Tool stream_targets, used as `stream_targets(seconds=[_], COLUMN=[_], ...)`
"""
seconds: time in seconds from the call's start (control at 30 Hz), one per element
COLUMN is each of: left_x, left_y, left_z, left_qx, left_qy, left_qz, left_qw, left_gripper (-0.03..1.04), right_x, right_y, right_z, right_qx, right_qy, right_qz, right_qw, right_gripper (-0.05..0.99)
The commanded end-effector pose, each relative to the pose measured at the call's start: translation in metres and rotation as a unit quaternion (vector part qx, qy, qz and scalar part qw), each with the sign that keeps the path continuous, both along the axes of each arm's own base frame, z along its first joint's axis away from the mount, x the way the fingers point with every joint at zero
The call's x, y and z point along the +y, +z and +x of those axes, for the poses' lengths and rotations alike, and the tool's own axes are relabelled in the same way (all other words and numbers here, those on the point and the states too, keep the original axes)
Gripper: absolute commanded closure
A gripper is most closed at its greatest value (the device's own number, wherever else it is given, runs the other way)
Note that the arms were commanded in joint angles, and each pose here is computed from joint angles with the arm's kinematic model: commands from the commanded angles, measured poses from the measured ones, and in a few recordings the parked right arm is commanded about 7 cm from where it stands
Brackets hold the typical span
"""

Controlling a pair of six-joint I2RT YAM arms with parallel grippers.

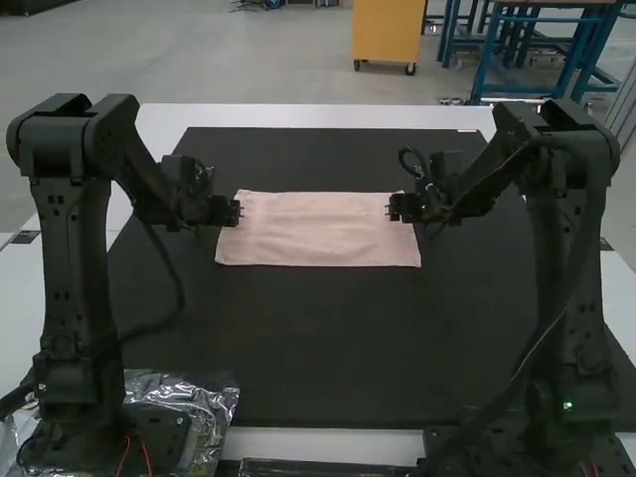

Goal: Fold the towel.

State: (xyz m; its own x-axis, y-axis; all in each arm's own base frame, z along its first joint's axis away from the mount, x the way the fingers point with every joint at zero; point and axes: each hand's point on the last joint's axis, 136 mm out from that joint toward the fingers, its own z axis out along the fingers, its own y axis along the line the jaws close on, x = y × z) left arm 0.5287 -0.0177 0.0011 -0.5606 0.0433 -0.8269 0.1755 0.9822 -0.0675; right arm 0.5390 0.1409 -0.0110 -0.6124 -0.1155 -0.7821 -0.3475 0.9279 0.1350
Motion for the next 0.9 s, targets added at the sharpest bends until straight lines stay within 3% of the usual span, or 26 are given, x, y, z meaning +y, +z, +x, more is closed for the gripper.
stream_targets(seconds=[0.0, 0.4, 0.47, 0.5, 0.57, 0.6, 0.63, 0.67, 0.87], left_x=[0.002, 0.002, 0.002, 0.001, 0.0, -0.001, 0.0, 0.002, 0.011], left_y=[0.006, -0.01, -0.011, -0.011, -0.014, -0.014, -0.015, -0.013, 0.012], left_z=[0.012, 0.021, 0.022, 0.022, 0.021, 0.021, 0.021, 0.022, 0.033], left_qx=[-0.013, 0.005, 0.003, 0.001, 0.004, 0.004, 0.003, 0.0, -0.041], left_qy=[-0.003, -0.014, -0.016, -0.019, -0.021, -0.022, -0.022, -0.02, -0.012], left_qz=[0.005, 0.024, 0.03, 0.033, 0.034, 0.034, 0.034, 0.034, 0.033], left_qw=[0.9999, 0.9996, 0.9994, 0.9993, 0.9992, 0.9992, 0.9992, 0.9992, 0.9986], left_gripper=[0.05, 0.09, 0.13, 0.2, 0.5, 0.72, 0.89, 1.0, 0.99], right_x=[-0.005, -0.01, -0.011, -0.009, -0.008, -0.008, -0.007, -0.009, -0.025], right_y=[0.005, -0.008, -0.013, -0.014, -0.015, -0.017, -0.016, -0.017, -0.007], right_z=[0.016, 0.021, 0.019, 0.018, 0.017, 0.015, 0.015, 0.015, 0.021], right_qx=[-0.018, -0.015, -0.005, -0.004, -0.005, -0.004, -0.005, -0.005, -0.011], right_qy=[-0.009, -0.007, -0.006, -0.002, 0.008, 0.01, 0.013, 0.016, -0.004], right_qz=[-0.007, -0.045, -0.046, -0.043, -0.042, -0.043, -0.042, -0.045, -0.031], right_qw=[1.0, 0.999, 0.999, 0.999, 0.999, 0.999, 0.999, 0.999, 0.999], right_gripper=[0.03, 0.03, 0.15, 0.33, 0.88, 0.95, 0.96, 0.96, 0.96])
